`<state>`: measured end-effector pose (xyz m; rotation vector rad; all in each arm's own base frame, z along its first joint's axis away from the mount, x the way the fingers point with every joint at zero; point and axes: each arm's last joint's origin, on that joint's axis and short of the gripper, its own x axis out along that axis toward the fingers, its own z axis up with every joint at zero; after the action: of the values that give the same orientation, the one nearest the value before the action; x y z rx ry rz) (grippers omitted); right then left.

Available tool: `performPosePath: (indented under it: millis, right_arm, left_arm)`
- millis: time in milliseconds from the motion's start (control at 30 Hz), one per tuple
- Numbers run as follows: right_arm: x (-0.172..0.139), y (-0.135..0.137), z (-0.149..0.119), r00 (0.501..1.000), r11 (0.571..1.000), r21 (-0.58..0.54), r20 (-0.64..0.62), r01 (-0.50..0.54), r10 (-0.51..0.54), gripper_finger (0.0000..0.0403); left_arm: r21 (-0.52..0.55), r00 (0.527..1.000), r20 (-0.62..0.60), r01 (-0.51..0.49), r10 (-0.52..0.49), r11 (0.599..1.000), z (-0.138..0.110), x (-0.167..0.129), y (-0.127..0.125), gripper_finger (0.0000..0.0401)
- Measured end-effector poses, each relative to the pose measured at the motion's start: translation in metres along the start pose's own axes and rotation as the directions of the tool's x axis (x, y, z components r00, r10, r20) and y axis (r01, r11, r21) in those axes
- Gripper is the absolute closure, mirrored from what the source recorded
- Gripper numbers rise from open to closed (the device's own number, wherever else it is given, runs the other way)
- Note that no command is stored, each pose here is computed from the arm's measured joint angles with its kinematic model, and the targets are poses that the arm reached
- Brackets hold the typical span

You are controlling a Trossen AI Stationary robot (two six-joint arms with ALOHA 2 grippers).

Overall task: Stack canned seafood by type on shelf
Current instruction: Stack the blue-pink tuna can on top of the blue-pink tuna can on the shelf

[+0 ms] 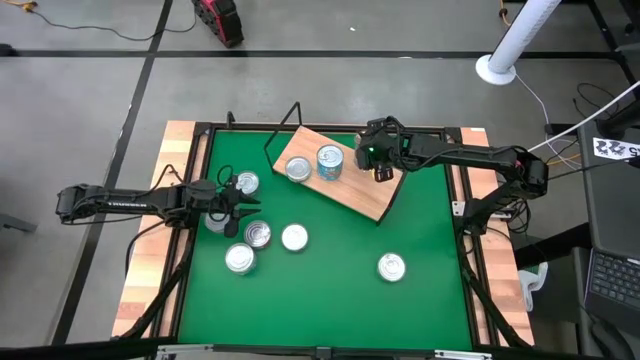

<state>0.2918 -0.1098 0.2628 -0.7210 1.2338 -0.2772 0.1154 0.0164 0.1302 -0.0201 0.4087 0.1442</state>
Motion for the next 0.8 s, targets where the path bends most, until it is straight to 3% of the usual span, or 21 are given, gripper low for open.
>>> performPosePath:
  millis: [367,800]
  right_arm:
    - [-0.0001,0.0014,0.0002,0.999,0.999,-0.003,0.029,-0.041,0.041,0.0162]
    - [0.0008,0.0060,-0.0018,0.995,0.995,-0.020,0.022,-0.097,0.098,0.0033]
  left_arm:
    - [0.000,1.000,0.000,0.000,0.000,1.000,0.0000,0.0000,0.0000,0.0292]
    - [0.000,1.000,0.000,0.001,-0.001,1.000,0.0000,0.0000,0.0000,0.0292]
